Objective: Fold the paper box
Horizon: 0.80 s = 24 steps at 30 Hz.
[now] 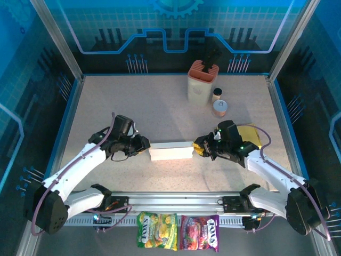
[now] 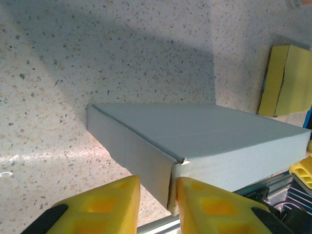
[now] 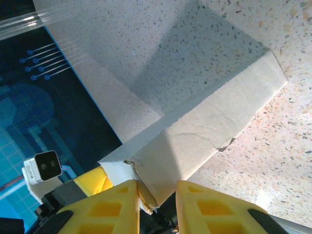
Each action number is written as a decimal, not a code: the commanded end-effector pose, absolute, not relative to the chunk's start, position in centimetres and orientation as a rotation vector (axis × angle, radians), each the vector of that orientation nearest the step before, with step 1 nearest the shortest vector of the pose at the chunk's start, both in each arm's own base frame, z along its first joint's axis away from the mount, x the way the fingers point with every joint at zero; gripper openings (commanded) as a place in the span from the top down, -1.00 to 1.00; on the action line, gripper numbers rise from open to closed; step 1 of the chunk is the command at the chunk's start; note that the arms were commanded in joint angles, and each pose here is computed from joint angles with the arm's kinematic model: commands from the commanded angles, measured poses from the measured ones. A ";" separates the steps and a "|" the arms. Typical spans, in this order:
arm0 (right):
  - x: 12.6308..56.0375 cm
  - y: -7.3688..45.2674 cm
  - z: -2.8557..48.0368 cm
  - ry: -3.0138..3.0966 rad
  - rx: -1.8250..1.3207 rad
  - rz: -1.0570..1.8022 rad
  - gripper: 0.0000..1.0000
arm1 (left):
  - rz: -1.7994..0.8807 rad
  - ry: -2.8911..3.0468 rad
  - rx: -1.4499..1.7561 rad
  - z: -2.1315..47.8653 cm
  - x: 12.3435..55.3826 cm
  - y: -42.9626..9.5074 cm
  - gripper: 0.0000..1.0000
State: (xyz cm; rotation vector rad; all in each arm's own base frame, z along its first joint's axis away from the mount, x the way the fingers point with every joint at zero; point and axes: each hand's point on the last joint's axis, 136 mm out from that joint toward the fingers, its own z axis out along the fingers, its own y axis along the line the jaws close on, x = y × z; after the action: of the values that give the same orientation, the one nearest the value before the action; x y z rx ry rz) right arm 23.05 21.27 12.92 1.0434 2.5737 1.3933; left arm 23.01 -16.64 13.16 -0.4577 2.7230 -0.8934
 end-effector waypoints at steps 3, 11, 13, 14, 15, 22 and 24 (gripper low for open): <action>18.7 17.8 6.8 2.843 1.221 1.013 0.47 | -0.756 2.878 -0.488 8.9 20.4 -15.0 0.49; 18.1 16.9 6.5 2.944 1.126 0.876 0.50 | -0.723 2.922 -0.459 7.7 19.5 -14.7 0.52; 18.1 16.7 6.6 2.978 1.075 0.831 0.50 | -0.701 2.937 -0.440 7.5 19.2 -14.6 0.53; 18.2 16.7 6.8 2.988 1.049 0.818 0.50 | -0.693 2.942 -0.433 7.4 19.1 -14.6 0.53; 18.2 16.6 6.8 3.000 1.023 0.802 0.51 | -0.684 2.947 -0.424 7.3 19.1 -14.6 0.54; 18.7 16.8 7.4 3.028 0.894 0.769 0.61 | -0.591 2.992 -0.350 6.6 18.4 -14.7 0.61; 18.7 17.0 7.4 3.031 0.880 0.771 0.63 | -0.571 2.989 -0.331 6.6 18.5 -14.8 0.62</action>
State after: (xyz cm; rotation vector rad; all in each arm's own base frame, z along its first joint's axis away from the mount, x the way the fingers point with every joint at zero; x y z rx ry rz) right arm 23.17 20.67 13.01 0.7291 2.7905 1.1527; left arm 23.38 -17.67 12.93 -0.2897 2.6948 -0.8658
